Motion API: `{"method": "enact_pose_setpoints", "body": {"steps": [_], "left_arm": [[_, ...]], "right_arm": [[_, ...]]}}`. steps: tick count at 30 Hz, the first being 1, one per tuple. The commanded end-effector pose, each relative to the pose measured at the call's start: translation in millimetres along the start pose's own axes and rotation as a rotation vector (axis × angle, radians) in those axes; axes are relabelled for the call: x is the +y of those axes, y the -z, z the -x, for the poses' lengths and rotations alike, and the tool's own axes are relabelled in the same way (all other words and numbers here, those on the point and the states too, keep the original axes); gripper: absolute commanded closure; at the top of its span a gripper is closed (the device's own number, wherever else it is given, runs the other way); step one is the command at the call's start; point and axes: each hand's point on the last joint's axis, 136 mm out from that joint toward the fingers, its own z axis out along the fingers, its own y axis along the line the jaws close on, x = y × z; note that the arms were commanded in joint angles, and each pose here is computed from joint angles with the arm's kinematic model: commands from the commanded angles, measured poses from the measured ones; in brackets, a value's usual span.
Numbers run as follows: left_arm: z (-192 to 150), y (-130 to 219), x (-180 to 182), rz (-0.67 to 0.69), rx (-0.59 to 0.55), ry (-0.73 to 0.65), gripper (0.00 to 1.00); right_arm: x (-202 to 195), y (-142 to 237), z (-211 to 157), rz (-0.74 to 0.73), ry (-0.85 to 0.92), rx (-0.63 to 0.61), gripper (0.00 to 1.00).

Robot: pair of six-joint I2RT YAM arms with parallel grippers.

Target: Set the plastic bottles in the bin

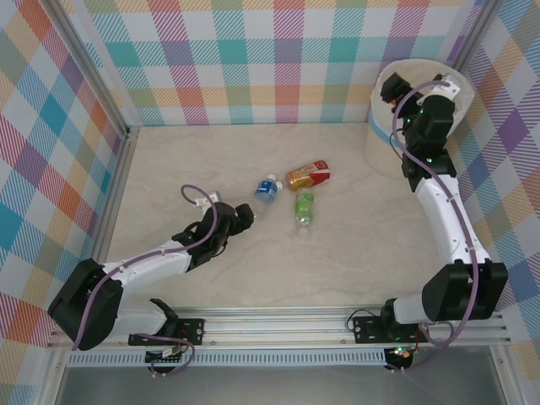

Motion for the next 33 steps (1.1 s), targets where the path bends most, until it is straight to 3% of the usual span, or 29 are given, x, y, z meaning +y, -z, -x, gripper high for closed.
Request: {"method": "enact_pose_setpoints", "body": {"steps": [1, 7, 11, 19, 24, 33], "left_arm": [[9, -2, -6, -0.011, -0.009, 0.039, 0.00], [7, -6, -3, -0.002, -0.004, 0.067, 0.00], [4, -9, -1, 0.004, 0.008, 0.071, 0.00], [3, -10, 5, 0.019, 0.012, 0.089, 0.00], [0, -9, 11, 0.027, 0.013, 0.111, 0.00], [-1, -8, 15, 0.026, 0.014, 0.114, 0.00]], "right_arm": [[18, 17, -55, 0.084, 0.090, 0.216, 0.01], [42, 52, -153, 0.157, 0.180, 0.559, 0.00], [49, 71, -207, 0.179, 0.191, 0.710, 0.00], [61, 98, -292, 0.147, 0.227, 0.933, 0.00], [37, 111, -338, -0.016, 0.338, 1.049, 0.00], [16, 134, -412, -0.091, 0.429, 1.230, 0.00]]}}
